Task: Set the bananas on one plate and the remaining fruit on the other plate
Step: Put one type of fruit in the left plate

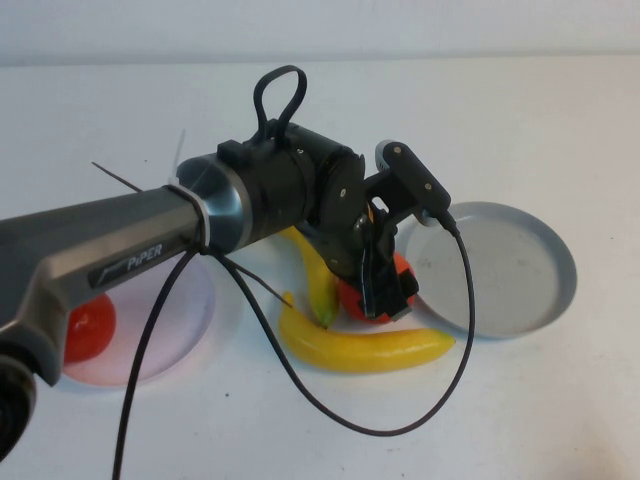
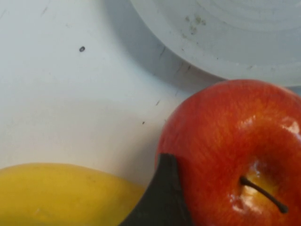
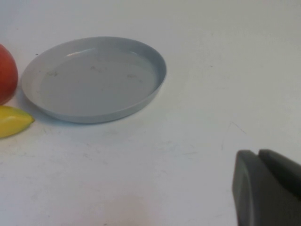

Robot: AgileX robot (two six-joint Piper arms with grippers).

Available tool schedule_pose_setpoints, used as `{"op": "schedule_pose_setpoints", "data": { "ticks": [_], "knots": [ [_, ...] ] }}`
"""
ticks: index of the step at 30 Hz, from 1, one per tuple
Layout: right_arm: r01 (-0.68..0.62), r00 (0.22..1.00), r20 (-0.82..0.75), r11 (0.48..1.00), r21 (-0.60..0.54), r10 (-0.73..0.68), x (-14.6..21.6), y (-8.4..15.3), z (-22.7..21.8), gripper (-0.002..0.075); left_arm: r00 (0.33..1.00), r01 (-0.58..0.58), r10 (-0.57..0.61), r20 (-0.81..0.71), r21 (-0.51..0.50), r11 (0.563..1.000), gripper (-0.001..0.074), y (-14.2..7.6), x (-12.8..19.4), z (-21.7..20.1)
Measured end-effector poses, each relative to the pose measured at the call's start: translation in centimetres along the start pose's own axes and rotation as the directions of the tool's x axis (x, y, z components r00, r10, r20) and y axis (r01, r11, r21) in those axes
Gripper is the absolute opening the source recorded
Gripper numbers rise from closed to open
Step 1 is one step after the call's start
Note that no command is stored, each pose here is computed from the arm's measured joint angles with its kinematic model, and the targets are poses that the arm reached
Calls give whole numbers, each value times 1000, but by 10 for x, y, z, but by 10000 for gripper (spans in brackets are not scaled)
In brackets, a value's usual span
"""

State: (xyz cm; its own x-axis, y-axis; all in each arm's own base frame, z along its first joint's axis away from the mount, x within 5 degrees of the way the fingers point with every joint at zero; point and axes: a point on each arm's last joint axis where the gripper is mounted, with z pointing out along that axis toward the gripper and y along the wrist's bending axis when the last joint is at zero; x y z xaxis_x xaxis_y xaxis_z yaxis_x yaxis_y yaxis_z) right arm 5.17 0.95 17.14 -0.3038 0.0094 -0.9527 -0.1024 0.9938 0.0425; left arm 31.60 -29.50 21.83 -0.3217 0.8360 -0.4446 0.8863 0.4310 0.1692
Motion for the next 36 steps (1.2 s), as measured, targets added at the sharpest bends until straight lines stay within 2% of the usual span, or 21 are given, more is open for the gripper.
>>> {"op": "schedule_pose_setpoints", "data": {
  "ticks": [4, 8, 13, 15, 18, 23, 30, 33, 36],
  "knots": [
    [0, 1000, 0, 1000, 0, 0, 0, 0, 0, -17, 1000, -6, 6, -22, 5, 1000, 571, 0, 1, -5],
    [0, 1000, 0, 1000, 0, 0, 0, 0, 0, -17, 997, 2, -2, -74, 0, 1000, 571, 4, -4, -34],
    [0, 1000, 0, 1000, 0, 0, 0, 0, 0, -17, 973, 148, -173, -154, -156, 977, 571, 24, -5, -82],
    [0, 1000, 0, 1000, 0, 0, 0, 0, 0, -17, 946, 190, -242, -214, -237, 953, 571, 41, 6, -91],
    [0, 1000, 0, 1000, 0, 0, 0, 0, 0, -17, 907, 271, -343, -243, -286, 919, 571, 67, 25, -94],
    [0, 1000, 0, 1000, 0, 0, 0, 0, 0, -17, 824, 436, -503, -261, -276, 857, 571, 105, 63, -94],
    [0, 1000, 0, 1000, 0, 0, 0, 0, 0, -17, 692, 567, -633, -347, -282, 774, 571, 129, 122, -81],
    [0, 1000, 0, 1000, 0, 0, 0, 0, 0, -17, 677, 589, -642, -359, -258, 765, 571, 132, 131, -80],
    [0, 1000, 0, 1000, 0, 0, 0, 0, 0, -17, 704, 574, -610, -365, -214, 790, 582, 132, 132, -79]
  ]
}}
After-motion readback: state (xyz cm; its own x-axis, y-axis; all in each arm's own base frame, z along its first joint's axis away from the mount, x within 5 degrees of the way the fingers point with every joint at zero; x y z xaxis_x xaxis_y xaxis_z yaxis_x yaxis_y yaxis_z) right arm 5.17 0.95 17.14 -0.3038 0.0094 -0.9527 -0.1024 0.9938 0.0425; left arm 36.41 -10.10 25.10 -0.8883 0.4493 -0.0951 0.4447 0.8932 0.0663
